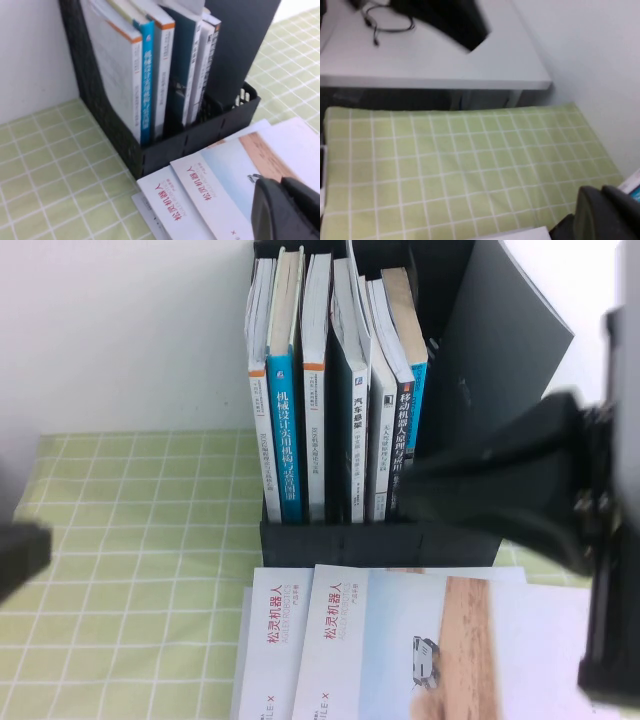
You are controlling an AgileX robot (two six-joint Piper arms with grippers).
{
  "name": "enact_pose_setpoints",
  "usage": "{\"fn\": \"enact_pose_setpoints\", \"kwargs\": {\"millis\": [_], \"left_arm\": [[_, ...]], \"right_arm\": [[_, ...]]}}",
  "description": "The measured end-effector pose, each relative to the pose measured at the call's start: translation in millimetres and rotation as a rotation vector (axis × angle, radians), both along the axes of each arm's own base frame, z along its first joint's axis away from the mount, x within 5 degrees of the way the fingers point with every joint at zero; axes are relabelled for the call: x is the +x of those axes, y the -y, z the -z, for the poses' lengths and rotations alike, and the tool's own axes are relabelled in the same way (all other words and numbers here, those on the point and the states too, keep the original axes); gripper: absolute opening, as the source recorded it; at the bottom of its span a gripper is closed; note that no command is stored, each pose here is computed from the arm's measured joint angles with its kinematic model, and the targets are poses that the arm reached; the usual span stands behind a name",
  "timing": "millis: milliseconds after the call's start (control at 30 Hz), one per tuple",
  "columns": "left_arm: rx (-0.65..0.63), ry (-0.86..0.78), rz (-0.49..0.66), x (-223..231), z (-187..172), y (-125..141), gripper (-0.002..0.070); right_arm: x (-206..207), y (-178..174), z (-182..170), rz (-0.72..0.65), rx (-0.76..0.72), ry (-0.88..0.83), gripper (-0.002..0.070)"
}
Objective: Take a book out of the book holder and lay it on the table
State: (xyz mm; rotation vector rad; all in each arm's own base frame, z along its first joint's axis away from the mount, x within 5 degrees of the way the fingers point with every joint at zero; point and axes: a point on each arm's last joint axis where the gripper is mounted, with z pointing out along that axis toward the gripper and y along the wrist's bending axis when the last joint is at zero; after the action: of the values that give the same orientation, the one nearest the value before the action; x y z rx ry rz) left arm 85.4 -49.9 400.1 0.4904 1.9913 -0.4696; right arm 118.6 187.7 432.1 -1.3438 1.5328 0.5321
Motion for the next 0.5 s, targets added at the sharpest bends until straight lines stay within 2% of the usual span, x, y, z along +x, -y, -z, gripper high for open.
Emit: {"fn": "enact_pose_setpoints", "kwargs": {"millis": [133,233,400,500], "left_arm": [[-0.063,0.051,-0.08,-27.9,34.6,-8.0,-0.0003],[-0.106,0.095,-0.121,-40.5,64.7,-11.9,-0.0003],[-0.203,0.219,-0.195,-47.2,91.0,-17.8,-0.0003],[-0.216,0.23,-0.234,-41.1,105.9,-20.1,-0.0003]], "right_arm": [[10.6,8.1,-1.8,0.091,0.078,0.016,-0.0001],[24.3,13.1,10.4,0.181,0.112,-0.006,-0.0001],[56.8,37.5,46.4,0.41,0.158,-0.045,-0.0001],[68.7,63.7,71.3,0.556,0.173,-0.047,-0.0001]]}}
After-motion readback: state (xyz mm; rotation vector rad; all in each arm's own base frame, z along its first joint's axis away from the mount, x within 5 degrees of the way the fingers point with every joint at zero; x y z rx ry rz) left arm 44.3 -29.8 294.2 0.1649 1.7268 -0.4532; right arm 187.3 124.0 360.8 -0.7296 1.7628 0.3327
